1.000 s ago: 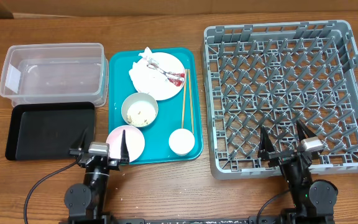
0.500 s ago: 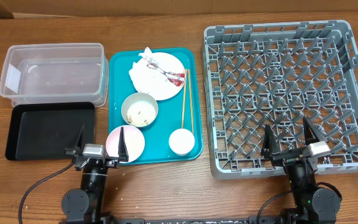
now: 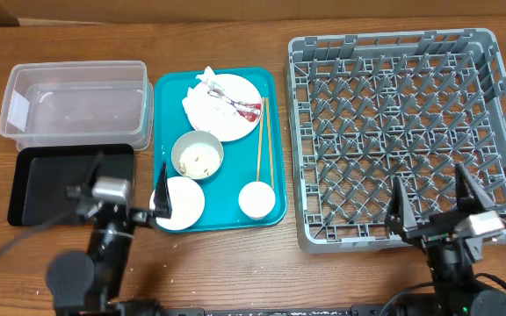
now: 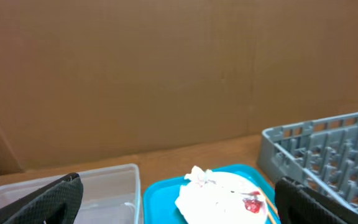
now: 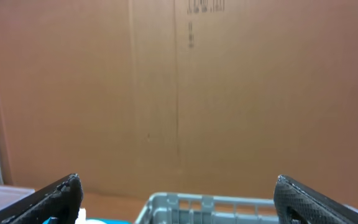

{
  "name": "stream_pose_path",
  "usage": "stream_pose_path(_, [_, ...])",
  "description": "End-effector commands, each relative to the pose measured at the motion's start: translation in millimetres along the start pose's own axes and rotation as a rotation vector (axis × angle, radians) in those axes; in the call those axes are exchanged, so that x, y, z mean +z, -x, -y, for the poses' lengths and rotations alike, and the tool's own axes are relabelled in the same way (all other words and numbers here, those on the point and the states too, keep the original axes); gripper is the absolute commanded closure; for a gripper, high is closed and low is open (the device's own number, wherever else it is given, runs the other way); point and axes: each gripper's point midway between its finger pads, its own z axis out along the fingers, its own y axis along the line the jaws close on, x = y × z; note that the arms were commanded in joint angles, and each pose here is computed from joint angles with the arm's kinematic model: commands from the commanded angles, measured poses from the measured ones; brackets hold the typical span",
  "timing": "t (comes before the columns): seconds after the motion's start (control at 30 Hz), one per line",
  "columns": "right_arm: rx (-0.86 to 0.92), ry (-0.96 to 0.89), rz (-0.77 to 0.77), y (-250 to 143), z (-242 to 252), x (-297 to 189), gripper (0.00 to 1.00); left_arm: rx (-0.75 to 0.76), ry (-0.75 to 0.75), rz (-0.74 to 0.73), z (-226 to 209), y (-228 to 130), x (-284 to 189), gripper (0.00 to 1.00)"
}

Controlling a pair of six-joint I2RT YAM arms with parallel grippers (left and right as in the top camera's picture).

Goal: Sort waste into correct bins and load items into the dishwasher
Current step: 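Reach the left gripper to the white plate and grasp the tissue and wrapper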

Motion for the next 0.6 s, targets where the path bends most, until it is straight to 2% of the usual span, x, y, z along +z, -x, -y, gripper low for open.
stream_pose_path(0.0, [-0.001,0.027,0.018,30,-7,2,0.00,0.011,-0.082,-0.039,9,28,15,0.00])
stream_pose_path(0.33, [0.040,0.024,-0.199,50,-8,28,0.00,-0.069,-0.168,-0.322,9,68,71,0.00])
stream_pose_path(0.5, [0.087,0.052,-0.398,41,-10,55,0.00,-0.105,-0.218,-0.542,21,54,103,0.00])
stream_pose_path(0.57, [0.127,0.067,-0.546,27,-11,72,0.00,-0.095,-0.210,-0.712,29,31,121,0.00])
